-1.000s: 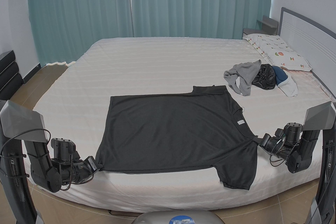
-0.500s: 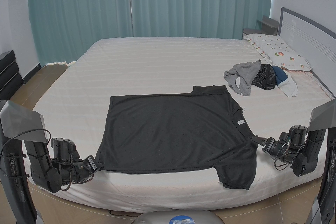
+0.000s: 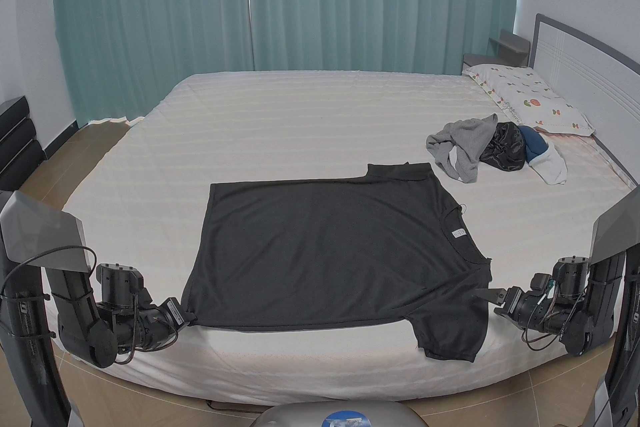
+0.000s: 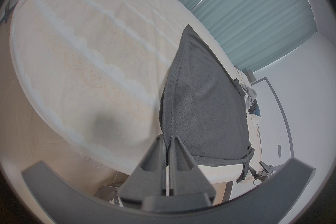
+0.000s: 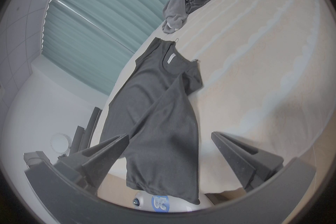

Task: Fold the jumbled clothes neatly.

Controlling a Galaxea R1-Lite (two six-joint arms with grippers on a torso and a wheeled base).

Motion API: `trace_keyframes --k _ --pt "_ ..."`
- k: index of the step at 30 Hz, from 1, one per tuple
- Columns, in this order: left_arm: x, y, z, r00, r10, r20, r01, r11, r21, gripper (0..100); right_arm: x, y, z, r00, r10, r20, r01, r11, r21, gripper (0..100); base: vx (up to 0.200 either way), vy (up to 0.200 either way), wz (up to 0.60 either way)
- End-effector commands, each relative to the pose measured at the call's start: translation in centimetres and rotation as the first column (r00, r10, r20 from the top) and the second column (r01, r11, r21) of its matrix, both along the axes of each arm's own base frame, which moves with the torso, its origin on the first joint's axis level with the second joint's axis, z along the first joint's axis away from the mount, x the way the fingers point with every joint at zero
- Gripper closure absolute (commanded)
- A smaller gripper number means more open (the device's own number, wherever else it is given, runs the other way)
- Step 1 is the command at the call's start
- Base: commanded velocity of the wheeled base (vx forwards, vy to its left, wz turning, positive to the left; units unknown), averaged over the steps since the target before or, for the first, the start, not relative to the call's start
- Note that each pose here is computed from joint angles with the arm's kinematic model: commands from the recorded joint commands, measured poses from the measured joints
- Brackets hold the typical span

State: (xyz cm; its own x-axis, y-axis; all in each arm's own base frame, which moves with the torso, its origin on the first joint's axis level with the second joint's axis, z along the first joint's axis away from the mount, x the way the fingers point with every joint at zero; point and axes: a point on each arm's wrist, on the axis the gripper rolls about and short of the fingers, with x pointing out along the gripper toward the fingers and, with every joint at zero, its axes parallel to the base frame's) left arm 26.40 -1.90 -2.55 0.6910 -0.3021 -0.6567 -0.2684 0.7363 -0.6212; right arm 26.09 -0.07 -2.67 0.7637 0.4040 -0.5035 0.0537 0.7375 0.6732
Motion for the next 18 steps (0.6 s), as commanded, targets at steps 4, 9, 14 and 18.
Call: trace_keyframes --k 4,9,14,18 --pt "0.0 0.0 0.0 1.000 -0.001 -0.001 0.001 1.000 0.000 100 -0.4 0.6 -0.9 0.999 0.030 -0.033 -0.030 1.000 -0.008 0 0.000 0.000 0.00" --pt "0.0 0.0 0.0 1.000 0.000 -0.001 0.000 1.000 0.001 100 0.0 0.9 -0.9 0.999 0.042 -0.012 -0.042 0.999 -0.006 0 0.000 0.000 0.00" --pt "0.0 0.0 0.0 1.000 0.000 -0.001 0.000 1.000 0.001 100 0.4 1.5 -1.1 0.998 0.064 -0.006 -0.064 0.998 -0.004 0 0.000 0.000 0.00" --pt "0.0 0.0 0.0 1.000 0.003 -0.001 -0.003 1.000 0.006 100 0.3 1.5 -1.3 0.998 0.063 -0.011 -0.063 0.998 -0.009 100 0.000 0.000 0.00"
